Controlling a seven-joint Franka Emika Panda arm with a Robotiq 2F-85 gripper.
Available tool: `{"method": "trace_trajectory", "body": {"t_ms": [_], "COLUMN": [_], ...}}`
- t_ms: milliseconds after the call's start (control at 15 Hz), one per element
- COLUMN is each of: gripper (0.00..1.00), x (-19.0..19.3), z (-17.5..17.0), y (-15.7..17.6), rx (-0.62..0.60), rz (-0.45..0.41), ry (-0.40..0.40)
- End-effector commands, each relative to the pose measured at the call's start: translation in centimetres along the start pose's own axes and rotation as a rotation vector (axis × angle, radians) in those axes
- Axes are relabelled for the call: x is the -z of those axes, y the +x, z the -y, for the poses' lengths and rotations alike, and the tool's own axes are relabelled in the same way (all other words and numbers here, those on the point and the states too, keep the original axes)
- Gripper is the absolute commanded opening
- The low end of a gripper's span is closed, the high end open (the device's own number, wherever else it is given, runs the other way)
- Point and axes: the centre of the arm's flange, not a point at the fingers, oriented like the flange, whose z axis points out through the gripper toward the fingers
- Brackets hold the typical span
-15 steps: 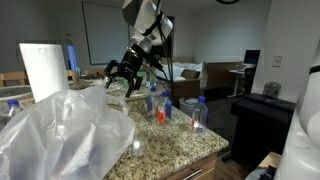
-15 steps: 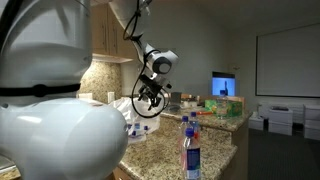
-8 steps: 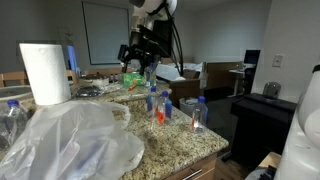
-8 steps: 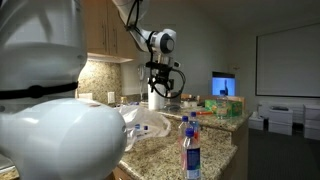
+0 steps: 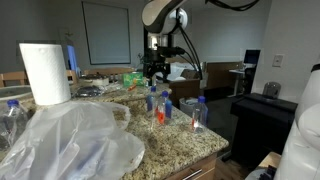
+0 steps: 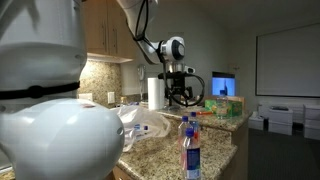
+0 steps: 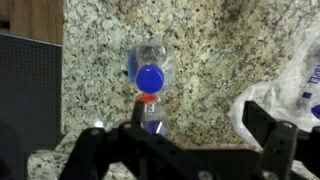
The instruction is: Pick up the bottles from the counter and put them in the plastic bag
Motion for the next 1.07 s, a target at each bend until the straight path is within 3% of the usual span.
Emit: {"method": "trace_trajectory", "body": {"t_ms": [0, 267, 667, 733, 800, 1000], "gripper": [1.00, 1.00, 1.00, 0.75, 0.74, 0.53], "x": [-2.6, -4.2, -5.6, -5.6, -5.6, -5.7], "z": [-3.4, -5.5, -4.8, -4.7, -4.6, -4.6], "y": [-2.3, -2.8, -2.7, -2.6, -2.5, -2.0], "rx": [-0.124, -0.192, -0.224, -0.229, -0.230, -0.242], "rz": [0.009, 0.021, 0.021, 0.012, 0.002, -0.032], "ry": [0.001, 0.020, 0.092, 0.092, 0.086, 0.072]}}
